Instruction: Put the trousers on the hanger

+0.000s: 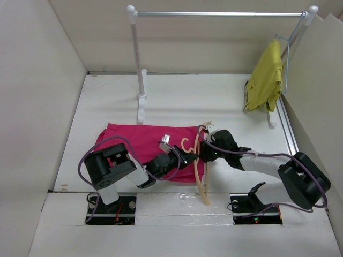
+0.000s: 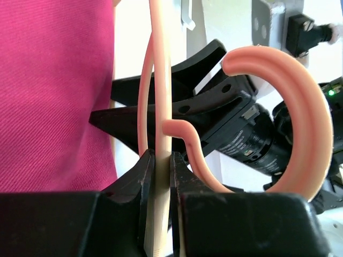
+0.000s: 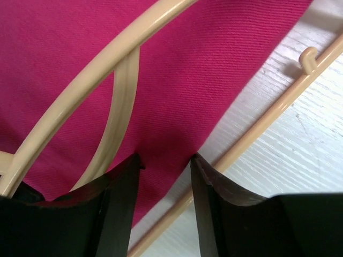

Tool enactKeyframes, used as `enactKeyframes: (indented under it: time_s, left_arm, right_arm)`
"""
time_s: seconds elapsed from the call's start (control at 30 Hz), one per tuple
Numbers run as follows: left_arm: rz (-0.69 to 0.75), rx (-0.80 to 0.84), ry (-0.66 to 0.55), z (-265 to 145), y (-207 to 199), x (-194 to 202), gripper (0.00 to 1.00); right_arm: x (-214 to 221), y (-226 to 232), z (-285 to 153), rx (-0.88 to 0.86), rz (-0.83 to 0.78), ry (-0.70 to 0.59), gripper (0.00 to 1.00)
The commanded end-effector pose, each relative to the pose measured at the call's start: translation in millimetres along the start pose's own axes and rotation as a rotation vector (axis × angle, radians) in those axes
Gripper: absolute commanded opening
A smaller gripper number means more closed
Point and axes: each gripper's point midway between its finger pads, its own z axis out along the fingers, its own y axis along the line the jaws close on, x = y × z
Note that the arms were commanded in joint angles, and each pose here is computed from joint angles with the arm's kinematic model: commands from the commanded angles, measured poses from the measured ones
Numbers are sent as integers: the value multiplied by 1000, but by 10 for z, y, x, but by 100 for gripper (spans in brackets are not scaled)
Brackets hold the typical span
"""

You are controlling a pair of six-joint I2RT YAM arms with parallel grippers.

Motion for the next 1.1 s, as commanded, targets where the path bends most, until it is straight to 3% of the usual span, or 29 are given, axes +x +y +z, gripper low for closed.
enactKeyframes:
  time_s: [0.0, 0.1, 0.13, 0.2, 0.37, 0.57, 0.67, 1.07]
  left_arm:
    - [67, -70, -11, 41, 64, -30, 0]
    - [124, -107, -37, 89, 48, -90, 0]
    - [153, -112, -49, 116, 28, -116, 0]
    - [176, -132, -54, 120, 54, -156, 0]
    - [235, -177, -54, 28, 160, -212, 0]
    - [289, -202, -67, -69, 206, -397, 0]
    - [333, -222, -73, -126, 218, -493, 0]
    - [500, -291, -53, -327, 312, -737, 0]
  right_arm:
    - [38, 229, 88, -117, 38, -17, 48]
    - [45, 293, 126, -160, 46, -28, 29]
    - [73, 318, 122, -178, 50, -30, 14]
    - [-8, 419, 88, -231, 57, -65, 0]
    - [-441, 289, -287, -151, 21, -188, 0]
    - [-512, -94, -735, -59, 51, -237, 0]
    - [-435, -458, -981, 35, 67, -232, 0]
    - [-391, -1364, -1287, 220, 83, -190, 0]
